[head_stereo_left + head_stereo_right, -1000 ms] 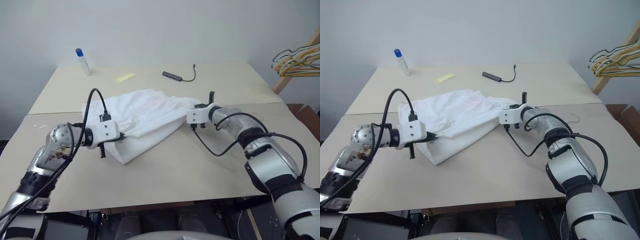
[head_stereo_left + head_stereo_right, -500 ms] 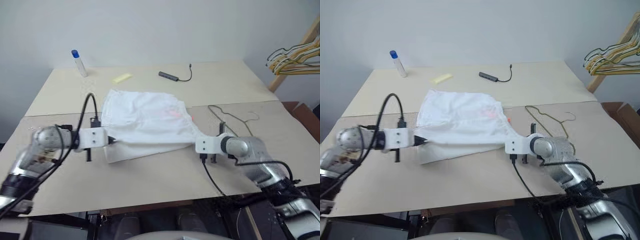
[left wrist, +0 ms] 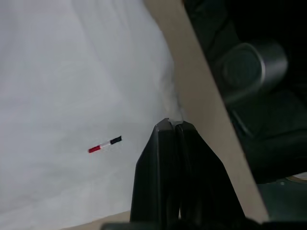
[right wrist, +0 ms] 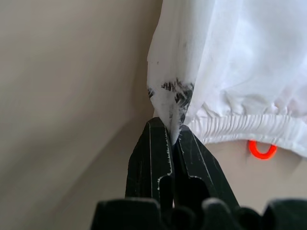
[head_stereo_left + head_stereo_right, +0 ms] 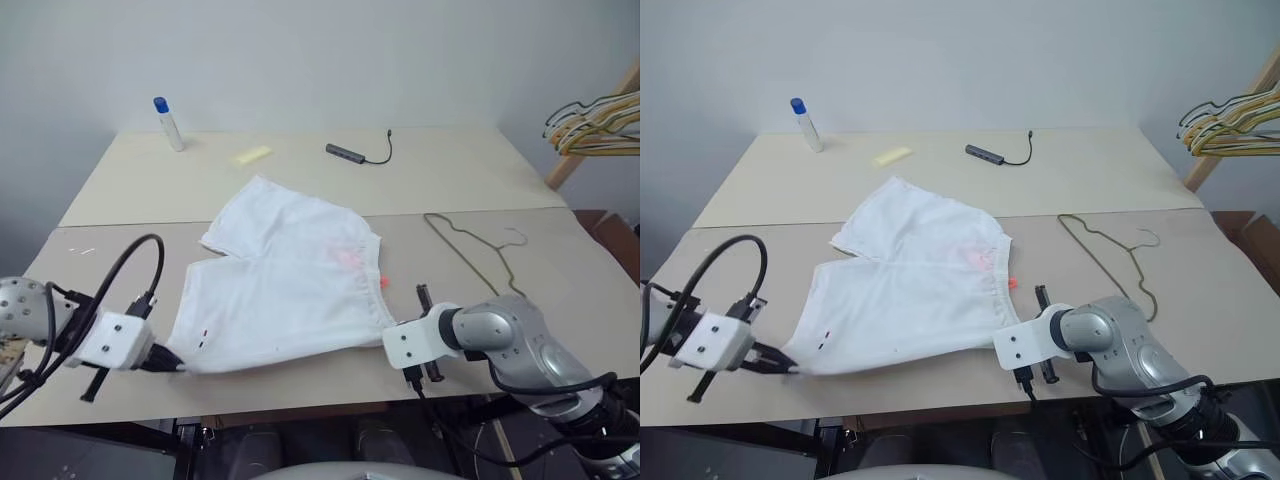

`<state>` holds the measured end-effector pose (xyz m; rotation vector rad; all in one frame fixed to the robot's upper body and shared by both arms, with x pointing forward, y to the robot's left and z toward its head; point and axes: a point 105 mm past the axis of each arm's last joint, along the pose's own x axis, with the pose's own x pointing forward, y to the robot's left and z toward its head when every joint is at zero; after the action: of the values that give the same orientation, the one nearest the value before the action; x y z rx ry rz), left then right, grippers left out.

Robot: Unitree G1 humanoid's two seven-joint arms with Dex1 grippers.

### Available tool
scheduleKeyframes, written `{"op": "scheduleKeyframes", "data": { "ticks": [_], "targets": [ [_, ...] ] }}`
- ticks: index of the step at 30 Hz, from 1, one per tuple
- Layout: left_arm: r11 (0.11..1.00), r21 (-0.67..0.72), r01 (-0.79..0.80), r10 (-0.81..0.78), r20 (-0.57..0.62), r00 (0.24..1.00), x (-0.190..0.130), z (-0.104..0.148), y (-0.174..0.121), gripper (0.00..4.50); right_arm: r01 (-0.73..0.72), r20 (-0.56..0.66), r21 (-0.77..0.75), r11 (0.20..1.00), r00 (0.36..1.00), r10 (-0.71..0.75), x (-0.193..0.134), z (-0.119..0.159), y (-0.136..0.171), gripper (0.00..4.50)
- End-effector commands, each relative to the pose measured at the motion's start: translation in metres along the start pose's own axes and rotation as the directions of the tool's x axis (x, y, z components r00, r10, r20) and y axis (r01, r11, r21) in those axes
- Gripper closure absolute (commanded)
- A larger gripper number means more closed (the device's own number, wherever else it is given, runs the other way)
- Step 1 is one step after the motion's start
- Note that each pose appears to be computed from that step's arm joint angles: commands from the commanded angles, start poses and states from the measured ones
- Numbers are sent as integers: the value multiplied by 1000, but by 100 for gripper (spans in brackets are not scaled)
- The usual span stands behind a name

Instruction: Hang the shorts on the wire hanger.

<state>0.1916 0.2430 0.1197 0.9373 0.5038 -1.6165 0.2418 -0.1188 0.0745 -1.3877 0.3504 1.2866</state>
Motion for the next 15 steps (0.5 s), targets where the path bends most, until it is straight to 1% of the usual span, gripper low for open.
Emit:
{"op": "scheduleKeyframes", "data": {
  "ticks": [1,2,3,5,7,11,14,15],
  "targets": [
    [999,54,-8,12,-82,997,-2,-6,2,450,4,1,-66,998,1000,-4,2,1,1,424],
    [998,64,-3,9,-93,996,0,-8,1,450,-3,5,-74,997,1000,3,2,1,2,398],
    [998,67,1,6,-97,995,1,-10,0,429,-10,12,-74,997,1000,11,1,3,4,384],
    [997,73,16,-9,-97,995,3,-11,-2,385,-12,28,-75,997,1000,14,-2,6,4,323],
    [997,76,7,0,-90,996,4,-11,-1,321,-14,47,-64,998,999,17,-6,9,5,252],
    [997,63,49,-45,-72,996,0,-7,-5,178,-42,95,-23,999,995,44,-19,14,9,106],
    [997,60,55,-50,-76,996,-5,-5,-5,83,-11,169,81,997,986,-3,-34,19,0,2],
    [997,66,38,-33,-79,996,-7,-5,-2,52,10,183,121,993,983,-32,-39,17,-5,0]
  ]
}}
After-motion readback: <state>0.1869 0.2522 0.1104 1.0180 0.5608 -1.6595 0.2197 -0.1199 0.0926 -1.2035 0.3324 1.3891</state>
